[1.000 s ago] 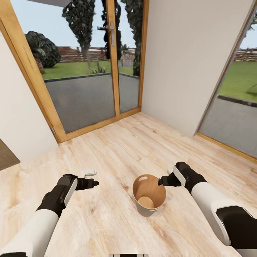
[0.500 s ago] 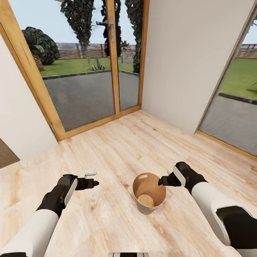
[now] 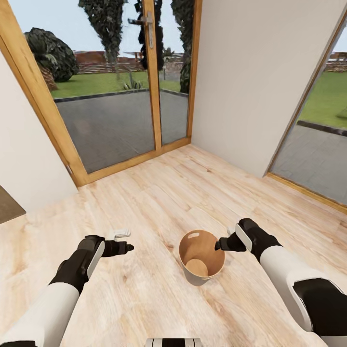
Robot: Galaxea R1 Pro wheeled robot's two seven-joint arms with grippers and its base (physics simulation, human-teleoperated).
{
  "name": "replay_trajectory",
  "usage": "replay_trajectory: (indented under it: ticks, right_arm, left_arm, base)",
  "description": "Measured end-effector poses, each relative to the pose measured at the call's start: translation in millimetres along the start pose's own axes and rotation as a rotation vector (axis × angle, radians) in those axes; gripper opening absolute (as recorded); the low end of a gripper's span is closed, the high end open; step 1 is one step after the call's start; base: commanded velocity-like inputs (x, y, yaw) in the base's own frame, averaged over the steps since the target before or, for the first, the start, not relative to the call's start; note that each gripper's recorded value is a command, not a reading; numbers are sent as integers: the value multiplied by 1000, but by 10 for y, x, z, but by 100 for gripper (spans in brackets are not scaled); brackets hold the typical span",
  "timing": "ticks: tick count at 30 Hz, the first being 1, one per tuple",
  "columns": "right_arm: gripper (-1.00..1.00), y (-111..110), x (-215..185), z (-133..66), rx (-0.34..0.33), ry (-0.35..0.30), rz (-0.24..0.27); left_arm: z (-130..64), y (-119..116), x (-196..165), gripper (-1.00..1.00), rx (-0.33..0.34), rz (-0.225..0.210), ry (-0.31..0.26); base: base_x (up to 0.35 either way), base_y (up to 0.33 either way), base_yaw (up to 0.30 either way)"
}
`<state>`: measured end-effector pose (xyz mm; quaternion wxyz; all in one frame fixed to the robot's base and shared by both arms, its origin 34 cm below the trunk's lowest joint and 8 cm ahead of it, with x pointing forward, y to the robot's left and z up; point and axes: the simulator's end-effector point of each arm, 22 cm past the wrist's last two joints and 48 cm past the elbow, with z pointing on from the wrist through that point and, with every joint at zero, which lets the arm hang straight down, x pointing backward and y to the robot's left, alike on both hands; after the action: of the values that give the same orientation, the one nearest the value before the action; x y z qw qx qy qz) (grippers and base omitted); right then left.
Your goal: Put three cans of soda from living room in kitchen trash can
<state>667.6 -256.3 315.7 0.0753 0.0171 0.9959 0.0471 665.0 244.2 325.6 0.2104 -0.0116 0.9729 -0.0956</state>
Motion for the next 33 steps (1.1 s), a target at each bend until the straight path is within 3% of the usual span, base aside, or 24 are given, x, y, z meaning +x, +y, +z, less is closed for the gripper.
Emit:
replay_trajectory:
  ticks: [22, 33]
  right_arm:
    - [100, -7, 47, 95, 4, 17, -3]
    - [100, -28, 186, 351, 9, 63, -6]
  left_arm:
    - [78, 16, 71, 100, -1, -2, 17]
    - [283, 65, 264, 100, -4, -10, 61]
  base:
    - [0, 0, 0]
    - [0, 0, 0]
